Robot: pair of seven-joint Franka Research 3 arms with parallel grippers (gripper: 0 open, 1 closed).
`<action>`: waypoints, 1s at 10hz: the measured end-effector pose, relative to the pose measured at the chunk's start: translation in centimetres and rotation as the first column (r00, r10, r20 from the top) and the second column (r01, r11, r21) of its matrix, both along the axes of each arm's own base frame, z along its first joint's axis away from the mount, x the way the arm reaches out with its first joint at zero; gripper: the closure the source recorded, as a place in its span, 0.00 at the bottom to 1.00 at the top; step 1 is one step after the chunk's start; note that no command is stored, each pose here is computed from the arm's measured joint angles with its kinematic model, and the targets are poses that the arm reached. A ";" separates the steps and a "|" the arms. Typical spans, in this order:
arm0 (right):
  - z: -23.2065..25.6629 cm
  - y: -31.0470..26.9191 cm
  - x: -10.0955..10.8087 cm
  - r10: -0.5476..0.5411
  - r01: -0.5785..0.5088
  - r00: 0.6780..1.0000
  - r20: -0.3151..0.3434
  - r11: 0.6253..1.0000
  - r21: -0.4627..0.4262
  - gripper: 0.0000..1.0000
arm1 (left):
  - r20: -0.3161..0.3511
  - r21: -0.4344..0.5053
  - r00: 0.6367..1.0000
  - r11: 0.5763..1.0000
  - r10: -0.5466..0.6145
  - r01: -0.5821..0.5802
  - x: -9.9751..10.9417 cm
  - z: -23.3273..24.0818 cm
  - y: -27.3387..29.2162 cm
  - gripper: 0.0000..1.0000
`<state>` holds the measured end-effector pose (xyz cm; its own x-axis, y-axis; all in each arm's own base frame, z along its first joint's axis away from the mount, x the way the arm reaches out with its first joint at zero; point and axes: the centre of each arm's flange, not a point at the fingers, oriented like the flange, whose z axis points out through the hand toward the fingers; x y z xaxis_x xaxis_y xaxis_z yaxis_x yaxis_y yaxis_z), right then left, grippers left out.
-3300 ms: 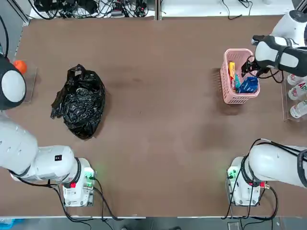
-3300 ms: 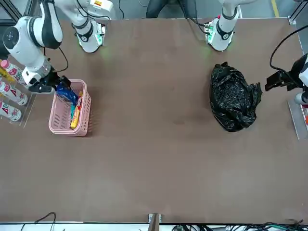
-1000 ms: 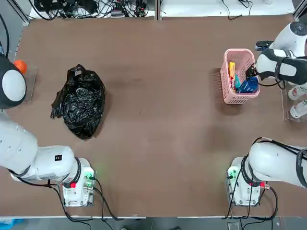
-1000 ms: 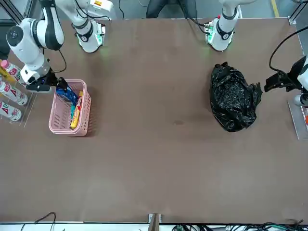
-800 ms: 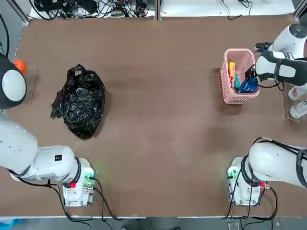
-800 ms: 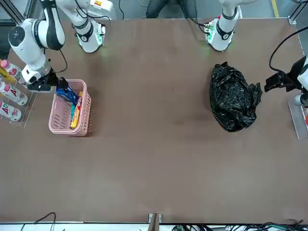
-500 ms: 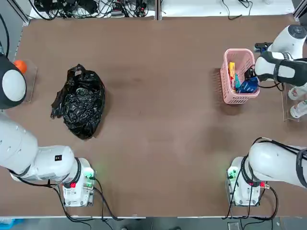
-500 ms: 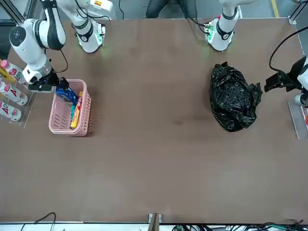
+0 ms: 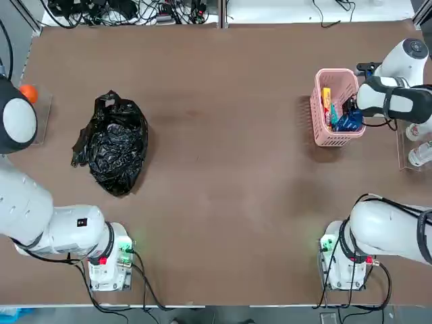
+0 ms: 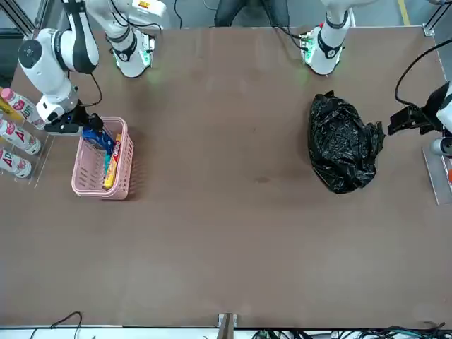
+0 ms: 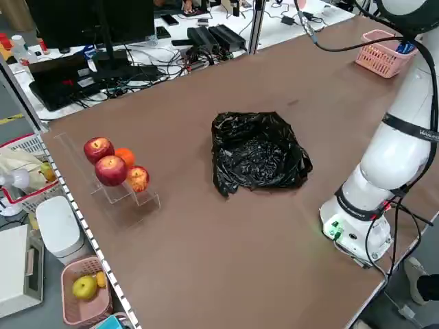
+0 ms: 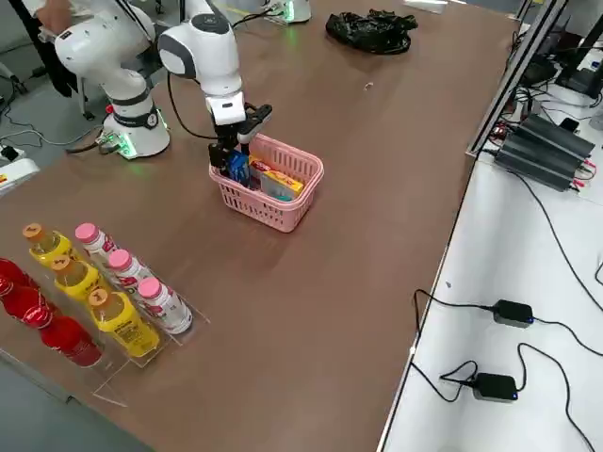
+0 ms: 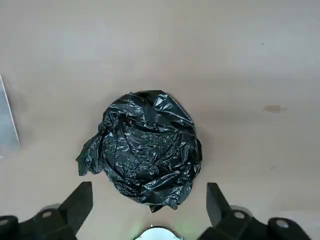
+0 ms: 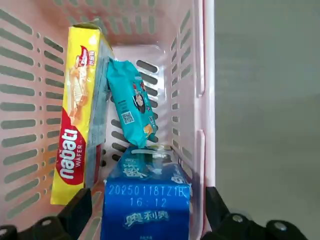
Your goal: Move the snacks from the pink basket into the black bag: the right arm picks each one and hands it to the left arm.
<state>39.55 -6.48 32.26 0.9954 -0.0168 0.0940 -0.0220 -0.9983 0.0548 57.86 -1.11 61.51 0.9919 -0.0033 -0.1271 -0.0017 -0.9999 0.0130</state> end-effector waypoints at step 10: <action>-0.4 0.1 -0.3 0.001 -0.001 1.000 0.003 1.000 0.001 0.22 | 0.000 0.000 1.000 1.000 0.000 0.000 0.0 0.0 0.0 0.00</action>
